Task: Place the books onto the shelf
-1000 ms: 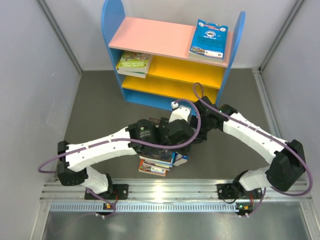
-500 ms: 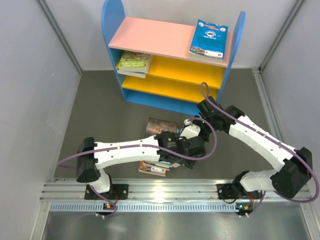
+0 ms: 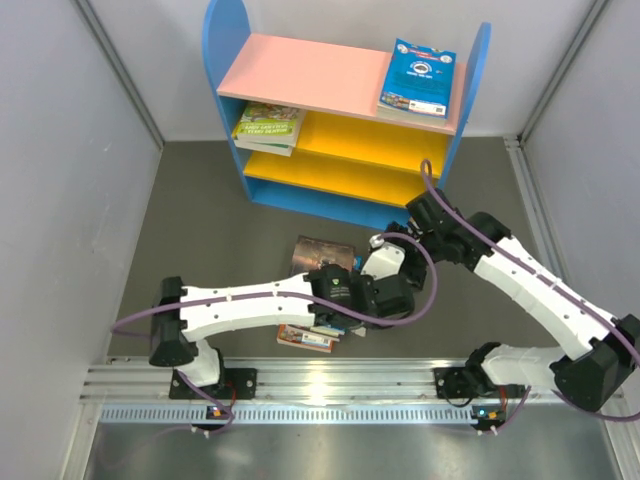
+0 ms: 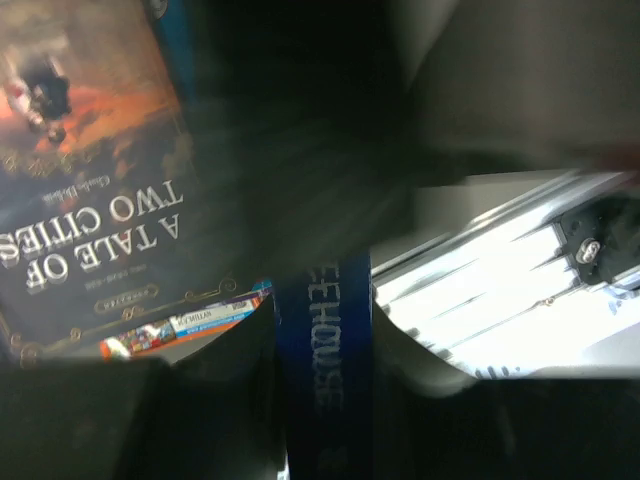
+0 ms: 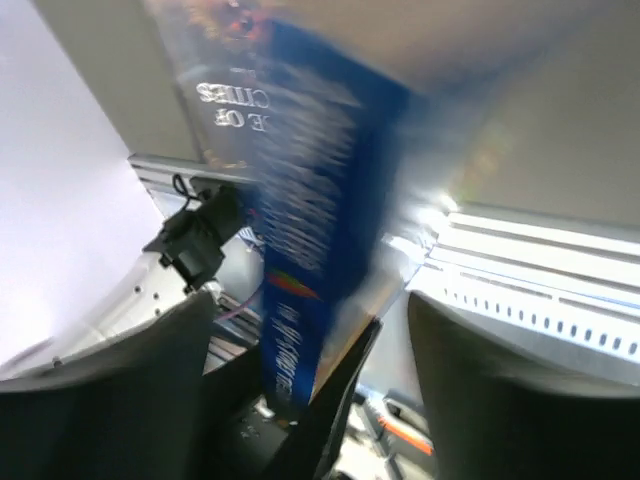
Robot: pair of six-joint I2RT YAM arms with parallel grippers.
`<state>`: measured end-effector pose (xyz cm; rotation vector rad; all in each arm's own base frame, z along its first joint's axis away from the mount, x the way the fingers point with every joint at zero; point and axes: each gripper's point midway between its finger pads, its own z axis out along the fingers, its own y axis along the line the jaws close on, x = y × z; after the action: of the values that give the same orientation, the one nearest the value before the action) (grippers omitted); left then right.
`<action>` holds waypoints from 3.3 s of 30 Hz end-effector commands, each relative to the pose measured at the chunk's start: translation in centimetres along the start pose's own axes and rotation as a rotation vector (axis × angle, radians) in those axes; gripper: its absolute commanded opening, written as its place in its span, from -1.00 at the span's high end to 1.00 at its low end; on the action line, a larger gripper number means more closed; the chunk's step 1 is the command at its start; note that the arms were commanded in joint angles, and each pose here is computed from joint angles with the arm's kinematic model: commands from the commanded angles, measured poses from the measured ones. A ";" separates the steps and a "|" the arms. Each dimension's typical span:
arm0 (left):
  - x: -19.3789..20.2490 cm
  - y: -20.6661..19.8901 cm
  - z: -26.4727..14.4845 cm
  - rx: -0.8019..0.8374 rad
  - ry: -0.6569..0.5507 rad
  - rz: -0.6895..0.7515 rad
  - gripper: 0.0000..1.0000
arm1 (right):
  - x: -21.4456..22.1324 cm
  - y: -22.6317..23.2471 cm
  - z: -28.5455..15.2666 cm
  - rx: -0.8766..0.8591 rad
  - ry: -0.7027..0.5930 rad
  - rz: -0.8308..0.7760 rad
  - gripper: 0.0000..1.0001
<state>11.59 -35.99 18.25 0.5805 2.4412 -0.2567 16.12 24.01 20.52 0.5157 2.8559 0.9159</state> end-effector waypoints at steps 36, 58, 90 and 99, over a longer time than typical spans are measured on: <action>-37.8 18.0 -24.5 0.756 -0.899 -0.426 1.00 | -5.4 0.7 -21.1 -0.149 -0.563 -0.115 -1.00; -34.9 36.5 -12.5 0.460 -0.619 -0.897 -0.98 | -5.8 0.3 -19.0 -0.158 -0.524 -0.087 -0.99; -9.8 32.3 -8.0 -0.061 -0.271 -0.841 -0.98 | -4.0 1.2 -3.9 -0.388 -0.187 -0.138 -0.99; -4.1 24.6 -1.0 0.223 -0.114 -0.799 -0.98 | -2.4 3.0 4.6 -0.336 -0.065 -0.172 -0.84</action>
<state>24.25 -13.10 18.02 -0.4580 2.5793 -0.6923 18.24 25.73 17.41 0.2981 2.6750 1.2207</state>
